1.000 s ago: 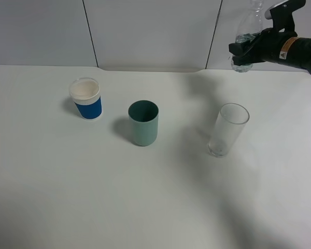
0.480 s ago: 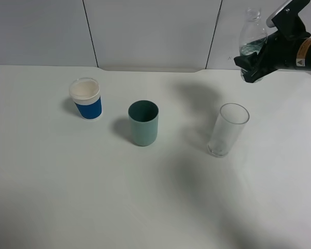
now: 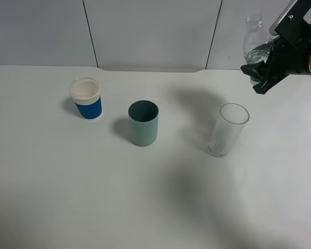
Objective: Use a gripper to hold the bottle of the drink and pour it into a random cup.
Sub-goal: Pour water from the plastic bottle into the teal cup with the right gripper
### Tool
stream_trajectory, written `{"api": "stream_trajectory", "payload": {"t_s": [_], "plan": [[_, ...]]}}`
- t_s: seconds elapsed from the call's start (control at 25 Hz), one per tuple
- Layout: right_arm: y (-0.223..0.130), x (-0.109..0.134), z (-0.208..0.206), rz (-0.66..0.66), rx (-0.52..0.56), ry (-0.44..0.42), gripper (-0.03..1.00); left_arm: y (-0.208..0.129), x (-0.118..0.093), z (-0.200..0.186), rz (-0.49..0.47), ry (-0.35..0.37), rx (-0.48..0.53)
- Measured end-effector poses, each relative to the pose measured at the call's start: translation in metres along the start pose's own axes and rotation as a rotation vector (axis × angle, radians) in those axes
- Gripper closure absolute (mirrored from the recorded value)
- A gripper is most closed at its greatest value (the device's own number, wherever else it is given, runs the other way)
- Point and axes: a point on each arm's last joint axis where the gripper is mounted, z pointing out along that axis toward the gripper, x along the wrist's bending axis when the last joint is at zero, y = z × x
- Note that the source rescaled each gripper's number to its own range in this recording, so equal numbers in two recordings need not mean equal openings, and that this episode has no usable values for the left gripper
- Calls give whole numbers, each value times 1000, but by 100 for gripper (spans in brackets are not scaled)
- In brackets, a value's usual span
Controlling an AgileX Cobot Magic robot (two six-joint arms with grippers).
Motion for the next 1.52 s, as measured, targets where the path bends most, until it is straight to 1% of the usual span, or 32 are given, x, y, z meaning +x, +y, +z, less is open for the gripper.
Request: {"api": "stream_trajectory", "payload": {"t_s": [0.2,0.48,0.76,0.88,0.96,1.24,1.4,1.52], "plan": [[-6,5,-5,-119,57,7,97,0,0,0,-1,-2,0],[-8,7,-6,-262,62,19,97,0,0,0,-1,-2,0],[-8,6,-6,-360,60,17,97,0,0,0,-1,-1,0],[-6,4,-5,-350,47,-6,97,0,0,0,-1,-1,0],[-7,5,-2,-342,30,-2,97,0,0,0,-1,-1,0],[-25,15,15,-345,42,68,97,0,0,0,-1,-1,0],[-31,22,24,-321,5,111,97,0,0,0,-1,-1,0],[-32,22,30,-310,-19,126,97,0,0,0,-1,-1,0]]}}
